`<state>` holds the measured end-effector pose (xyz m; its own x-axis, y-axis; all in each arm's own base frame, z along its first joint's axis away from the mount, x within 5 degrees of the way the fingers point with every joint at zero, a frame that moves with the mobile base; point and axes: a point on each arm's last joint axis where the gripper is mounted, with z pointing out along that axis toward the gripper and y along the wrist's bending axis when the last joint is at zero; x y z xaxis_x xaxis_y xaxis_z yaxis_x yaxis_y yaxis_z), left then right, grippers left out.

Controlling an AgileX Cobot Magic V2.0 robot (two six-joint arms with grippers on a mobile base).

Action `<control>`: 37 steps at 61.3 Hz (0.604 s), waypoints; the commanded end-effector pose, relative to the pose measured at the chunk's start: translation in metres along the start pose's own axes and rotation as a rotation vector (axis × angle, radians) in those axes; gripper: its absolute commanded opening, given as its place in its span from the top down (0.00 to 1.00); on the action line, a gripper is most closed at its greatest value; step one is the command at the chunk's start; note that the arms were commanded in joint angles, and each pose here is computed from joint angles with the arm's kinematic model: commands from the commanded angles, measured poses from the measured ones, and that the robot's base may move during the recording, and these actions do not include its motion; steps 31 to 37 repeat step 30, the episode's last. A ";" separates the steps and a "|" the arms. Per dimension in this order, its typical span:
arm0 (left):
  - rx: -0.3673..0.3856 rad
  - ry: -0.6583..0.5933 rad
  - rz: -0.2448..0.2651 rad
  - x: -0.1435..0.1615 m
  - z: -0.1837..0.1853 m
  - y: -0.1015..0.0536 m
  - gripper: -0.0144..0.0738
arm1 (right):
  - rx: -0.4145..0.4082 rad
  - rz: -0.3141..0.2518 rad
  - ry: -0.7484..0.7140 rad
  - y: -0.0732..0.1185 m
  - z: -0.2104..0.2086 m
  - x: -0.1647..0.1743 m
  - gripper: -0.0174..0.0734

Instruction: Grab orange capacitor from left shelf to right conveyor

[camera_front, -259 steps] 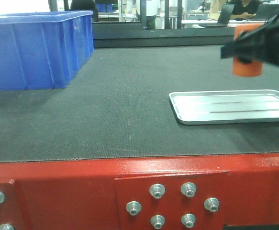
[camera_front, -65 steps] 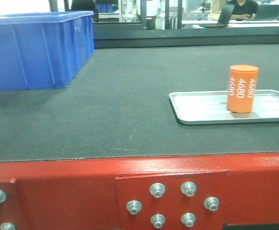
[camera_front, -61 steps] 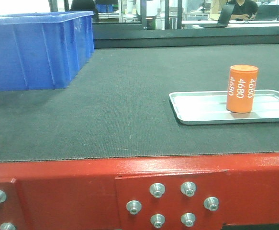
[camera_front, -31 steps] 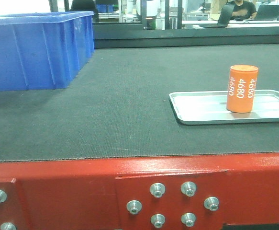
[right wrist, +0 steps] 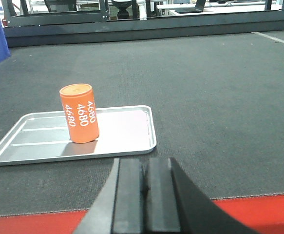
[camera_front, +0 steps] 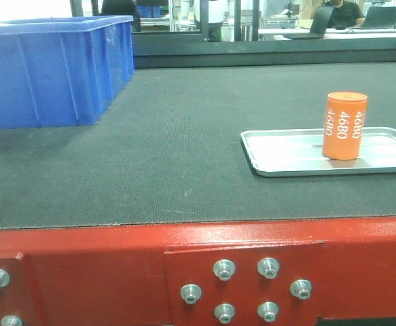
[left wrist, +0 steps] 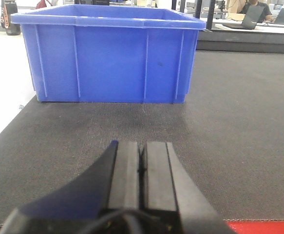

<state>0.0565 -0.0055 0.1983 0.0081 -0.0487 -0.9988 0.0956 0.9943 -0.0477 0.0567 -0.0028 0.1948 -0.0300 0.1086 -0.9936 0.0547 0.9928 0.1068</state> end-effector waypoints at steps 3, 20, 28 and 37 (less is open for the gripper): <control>0.005 -0.102 -0.002 -0.010 -0.002 0.000 0.98 | -0.002 0.002 -0.116 0.000 -0.002 -0.011 0.77; 0.005 -0.102 -0.002 -0.010 -0.002 0.000 0.98 | -0.002 0.002 -0.116 0.000 -0.002 -0.011 0.77; 0.005 -0.102 -0.002 -0.010 -0.002 0.000 0.98 | -0.002 0.002 -0.116 0.000 -0.002 -0.011 0.77; 0.005 -0.102 -0.002 -0.010 -0.002 0.000 0.98 | -0.002 0.002 -0.116 0.000 -0.002 -0.011 0.77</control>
